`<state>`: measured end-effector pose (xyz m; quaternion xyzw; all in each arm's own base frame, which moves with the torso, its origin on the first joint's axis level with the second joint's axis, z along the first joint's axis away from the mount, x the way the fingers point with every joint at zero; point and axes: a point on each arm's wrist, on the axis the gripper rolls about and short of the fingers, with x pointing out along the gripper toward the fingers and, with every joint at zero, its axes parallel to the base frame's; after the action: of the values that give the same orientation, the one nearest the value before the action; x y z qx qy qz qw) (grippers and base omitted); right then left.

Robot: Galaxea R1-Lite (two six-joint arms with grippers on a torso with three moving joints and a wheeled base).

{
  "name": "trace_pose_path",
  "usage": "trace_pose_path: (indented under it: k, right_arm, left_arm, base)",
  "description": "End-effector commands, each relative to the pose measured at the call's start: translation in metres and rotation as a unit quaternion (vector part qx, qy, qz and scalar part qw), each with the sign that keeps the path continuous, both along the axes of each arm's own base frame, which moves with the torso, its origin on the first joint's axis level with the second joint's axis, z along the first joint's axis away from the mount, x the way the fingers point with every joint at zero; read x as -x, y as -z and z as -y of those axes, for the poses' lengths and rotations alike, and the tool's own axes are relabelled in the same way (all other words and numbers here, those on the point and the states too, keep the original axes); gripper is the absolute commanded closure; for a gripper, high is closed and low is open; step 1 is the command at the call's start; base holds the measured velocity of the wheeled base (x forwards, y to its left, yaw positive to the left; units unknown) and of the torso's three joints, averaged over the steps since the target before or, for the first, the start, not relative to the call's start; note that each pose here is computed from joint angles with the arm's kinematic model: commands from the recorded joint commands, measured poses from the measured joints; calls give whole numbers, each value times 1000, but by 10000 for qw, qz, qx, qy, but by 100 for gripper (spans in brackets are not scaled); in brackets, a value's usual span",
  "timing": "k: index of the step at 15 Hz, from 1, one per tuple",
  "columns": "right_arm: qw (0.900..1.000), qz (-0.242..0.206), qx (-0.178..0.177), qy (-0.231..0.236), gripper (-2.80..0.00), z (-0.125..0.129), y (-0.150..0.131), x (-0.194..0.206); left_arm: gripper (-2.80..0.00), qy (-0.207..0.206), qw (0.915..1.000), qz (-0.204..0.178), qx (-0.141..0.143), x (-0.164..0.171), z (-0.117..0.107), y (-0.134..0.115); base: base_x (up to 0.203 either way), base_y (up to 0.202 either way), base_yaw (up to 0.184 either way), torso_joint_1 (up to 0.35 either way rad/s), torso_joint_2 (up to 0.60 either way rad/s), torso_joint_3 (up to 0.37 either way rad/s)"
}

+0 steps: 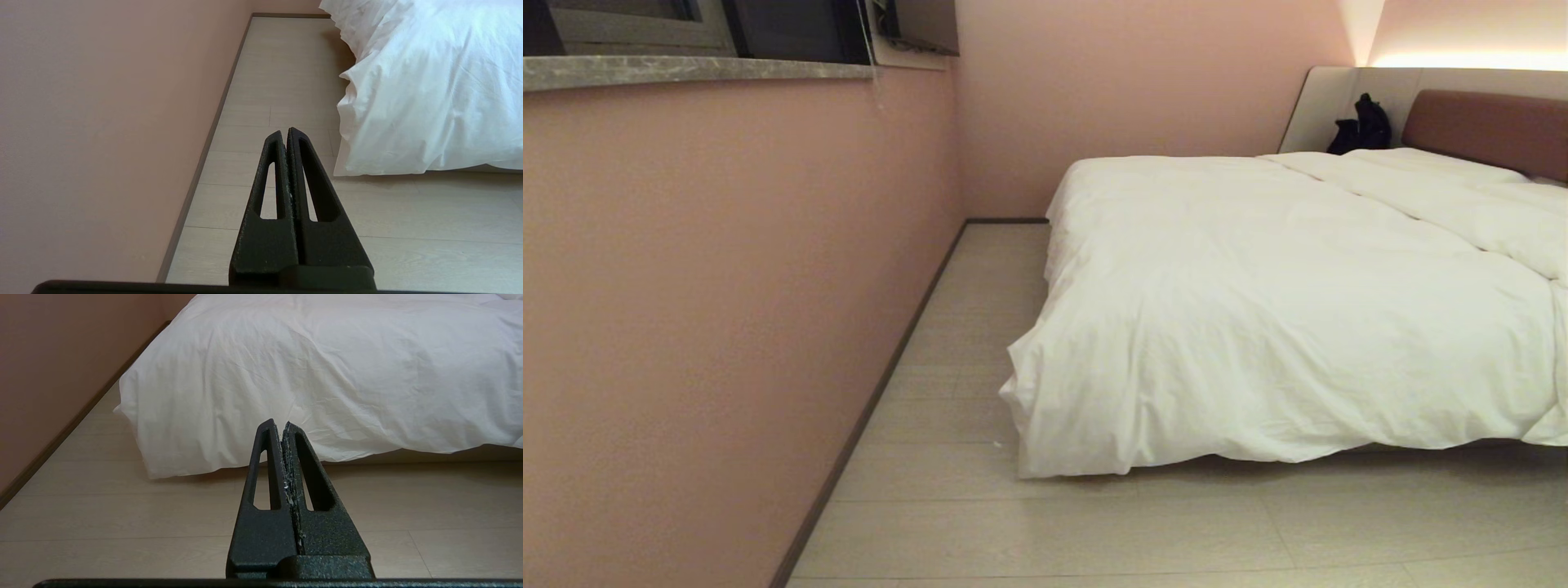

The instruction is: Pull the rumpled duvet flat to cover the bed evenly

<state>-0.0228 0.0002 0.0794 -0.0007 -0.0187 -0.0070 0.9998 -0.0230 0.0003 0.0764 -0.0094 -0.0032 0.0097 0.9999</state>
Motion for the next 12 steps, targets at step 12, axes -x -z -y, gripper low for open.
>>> trace_pose_path:
  k: [12]
  right_arm:
    - [10000, 4, 1, -1, 0, 0, 0, 0]
  left_arm:
    - [0, -3, 10000, 0, 5, 0, 0, 0]
  base:
    - [0, 0, 0, 0, 0, 0]
